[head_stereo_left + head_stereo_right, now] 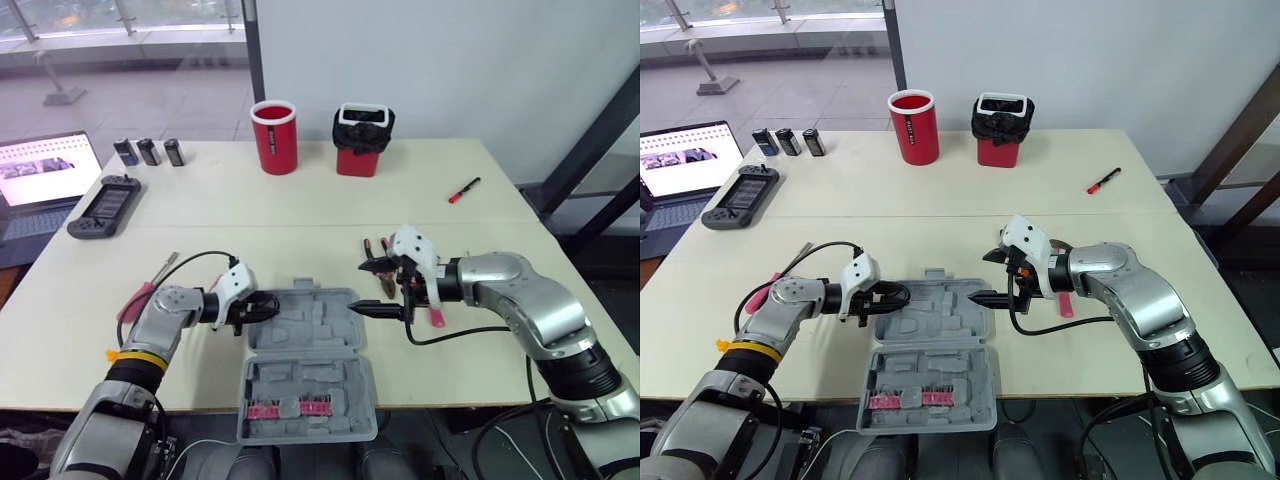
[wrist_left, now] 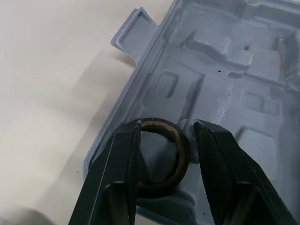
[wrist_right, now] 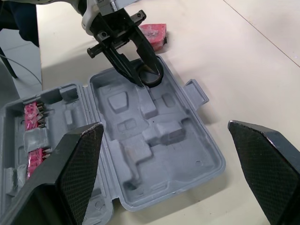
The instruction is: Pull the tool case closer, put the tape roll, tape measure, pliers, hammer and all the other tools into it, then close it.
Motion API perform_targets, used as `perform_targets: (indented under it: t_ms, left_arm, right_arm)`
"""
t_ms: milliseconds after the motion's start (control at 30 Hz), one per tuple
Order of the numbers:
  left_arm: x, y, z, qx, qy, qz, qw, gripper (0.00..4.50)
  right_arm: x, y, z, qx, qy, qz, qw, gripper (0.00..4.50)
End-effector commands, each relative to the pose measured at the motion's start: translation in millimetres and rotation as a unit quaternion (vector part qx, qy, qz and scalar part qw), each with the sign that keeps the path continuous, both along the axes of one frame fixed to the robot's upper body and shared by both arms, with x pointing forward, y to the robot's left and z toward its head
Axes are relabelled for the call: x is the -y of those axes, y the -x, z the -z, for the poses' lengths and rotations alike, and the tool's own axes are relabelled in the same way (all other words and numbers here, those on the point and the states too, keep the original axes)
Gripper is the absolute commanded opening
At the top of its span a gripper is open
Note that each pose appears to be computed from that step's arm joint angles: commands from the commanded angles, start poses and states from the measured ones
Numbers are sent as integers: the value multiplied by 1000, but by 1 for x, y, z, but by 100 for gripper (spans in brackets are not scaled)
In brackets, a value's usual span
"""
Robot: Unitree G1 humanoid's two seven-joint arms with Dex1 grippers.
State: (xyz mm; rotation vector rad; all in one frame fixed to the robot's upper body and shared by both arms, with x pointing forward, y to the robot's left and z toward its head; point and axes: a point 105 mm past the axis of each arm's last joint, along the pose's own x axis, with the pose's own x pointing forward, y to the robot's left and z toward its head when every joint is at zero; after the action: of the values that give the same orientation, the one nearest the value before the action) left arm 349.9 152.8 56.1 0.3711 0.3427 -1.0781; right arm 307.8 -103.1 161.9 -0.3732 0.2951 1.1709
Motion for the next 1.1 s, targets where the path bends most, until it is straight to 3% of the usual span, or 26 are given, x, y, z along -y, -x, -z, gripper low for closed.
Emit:
perform_targets:
  t_ms: [33,200,367,500,567,633,700,733,900,967,1100]
  left_arm:
    - [-14,0,-1,-21,14,-33,999,186]
    - [-21,-2,-11,-16,34,-49,998,186]
    - [-14,1,-60,36,126,-45,990,186]
    - [-38,14,-79,73,126,-84,986,186]
    - [-59,22,-83,89,123,-124,981,238]
    - [-86,36,-81,99,111,-170,974,316]
    - [-122,58,-71,103,90,-232,963,422]
    - [-139,71,-65,105,81,-264,956,443]
    - [-197,128,-42,104,55,-377,919,443]
    - [-224,161,-33,95,48,-443,890,443]
    - [-249,195,-39,109,62,-512,850,443]
  right_arm:
    - [1,-3,-10,20,-5,-3,1000,450]
    - [7,-9,-8,21,-6,2,1000,450]
    - [30,-15,2,45,-1,6,999,450]
    - [70,-19,16,53,4,40,998,450]
    - [91,-21,19,44,-15,75,996,450]
    - [116,-21,27,42,-23,113,992,450]
    - [145,-17,37,41,-21,154,987,450]
    - [158,-14,42,43,-18,172,984,450]
    - [202,-7,49,63,-42,254,964,450]
    - [231,-1,54,68,-43,307,948,450]
    - [250,7,65,60,-37,334,940,450]
